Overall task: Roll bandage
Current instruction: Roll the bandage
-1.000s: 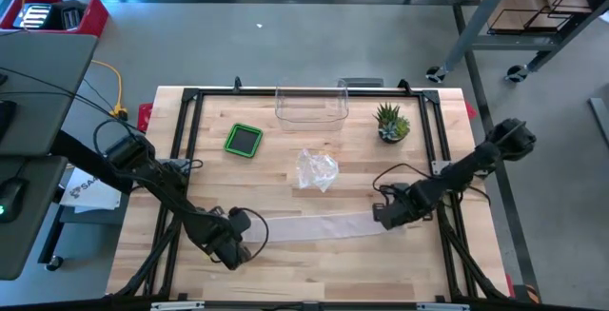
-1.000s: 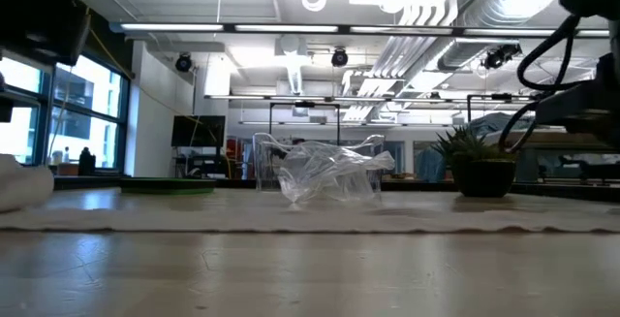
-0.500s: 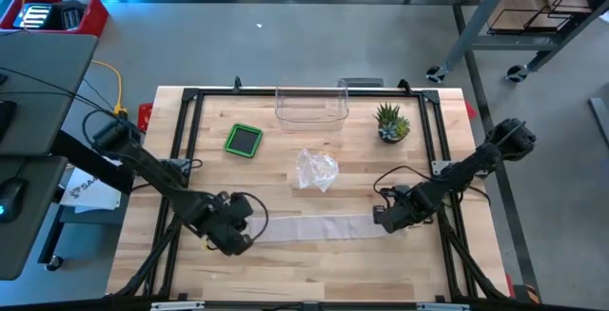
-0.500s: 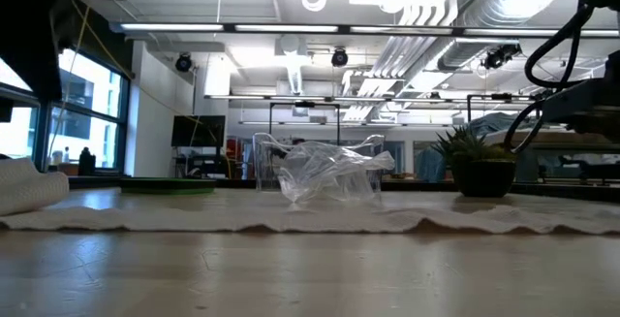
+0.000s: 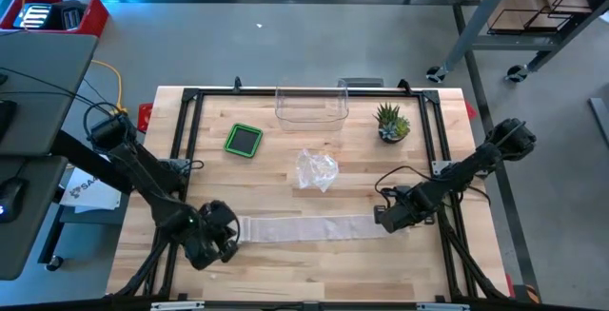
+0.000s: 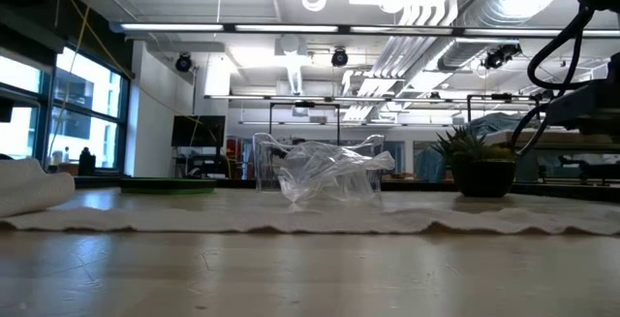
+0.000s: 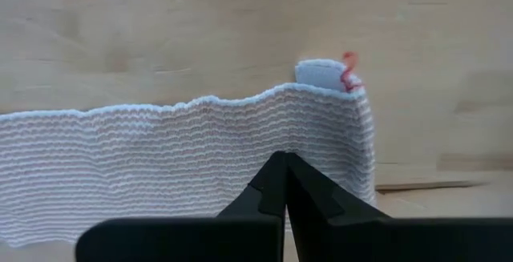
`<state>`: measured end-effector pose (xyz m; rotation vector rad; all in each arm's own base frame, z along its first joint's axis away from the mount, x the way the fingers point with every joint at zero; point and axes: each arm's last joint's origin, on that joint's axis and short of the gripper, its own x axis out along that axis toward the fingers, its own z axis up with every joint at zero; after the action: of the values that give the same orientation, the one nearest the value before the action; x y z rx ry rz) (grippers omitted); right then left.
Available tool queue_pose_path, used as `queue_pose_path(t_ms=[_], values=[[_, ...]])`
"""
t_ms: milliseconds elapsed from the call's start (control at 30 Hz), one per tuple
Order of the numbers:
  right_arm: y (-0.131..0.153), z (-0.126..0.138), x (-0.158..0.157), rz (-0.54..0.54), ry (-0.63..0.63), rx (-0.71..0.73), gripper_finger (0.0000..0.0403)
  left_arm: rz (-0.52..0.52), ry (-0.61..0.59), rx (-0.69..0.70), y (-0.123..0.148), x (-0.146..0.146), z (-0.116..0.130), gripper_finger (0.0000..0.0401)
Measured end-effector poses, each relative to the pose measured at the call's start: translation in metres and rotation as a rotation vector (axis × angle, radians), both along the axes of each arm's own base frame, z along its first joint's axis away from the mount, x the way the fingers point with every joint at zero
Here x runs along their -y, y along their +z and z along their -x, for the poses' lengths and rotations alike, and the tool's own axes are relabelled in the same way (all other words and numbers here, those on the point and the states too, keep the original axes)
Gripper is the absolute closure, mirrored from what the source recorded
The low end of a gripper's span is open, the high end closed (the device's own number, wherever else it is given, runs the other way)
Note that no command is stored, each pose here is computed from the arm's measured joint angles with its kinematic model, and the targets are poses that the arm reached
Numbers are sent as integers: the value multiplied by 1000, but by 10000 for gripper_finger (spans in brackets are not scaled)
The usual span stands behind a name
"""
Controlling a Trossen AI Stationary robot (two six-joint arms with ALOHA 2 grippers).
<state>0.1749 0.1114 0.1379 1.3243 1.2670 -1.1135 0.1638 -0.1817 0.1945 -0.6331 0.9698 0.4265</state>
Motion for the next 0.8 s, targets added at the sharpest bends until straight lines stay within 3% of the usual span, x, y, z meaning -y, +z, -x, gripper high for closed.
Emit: queue_pose_path(t_ms=[167,300,467,633,800], values=[[0,-1,0,-2,0,9,403,13,13,95,-2,-6,-16,401],[0,-1,0,-2,4,12,403,-8,-28,-5,-12,-17,-25,401],[0,-1,0,1,1,7,403,56,16,-114,-27,-28,-22,401],[0,2,0,15,-29,-20,403,90,6,-103,-29,-21,-19,401],[0,2,0,16,-30,-21,403,56,12,-89,-31,-21,-15,401]])
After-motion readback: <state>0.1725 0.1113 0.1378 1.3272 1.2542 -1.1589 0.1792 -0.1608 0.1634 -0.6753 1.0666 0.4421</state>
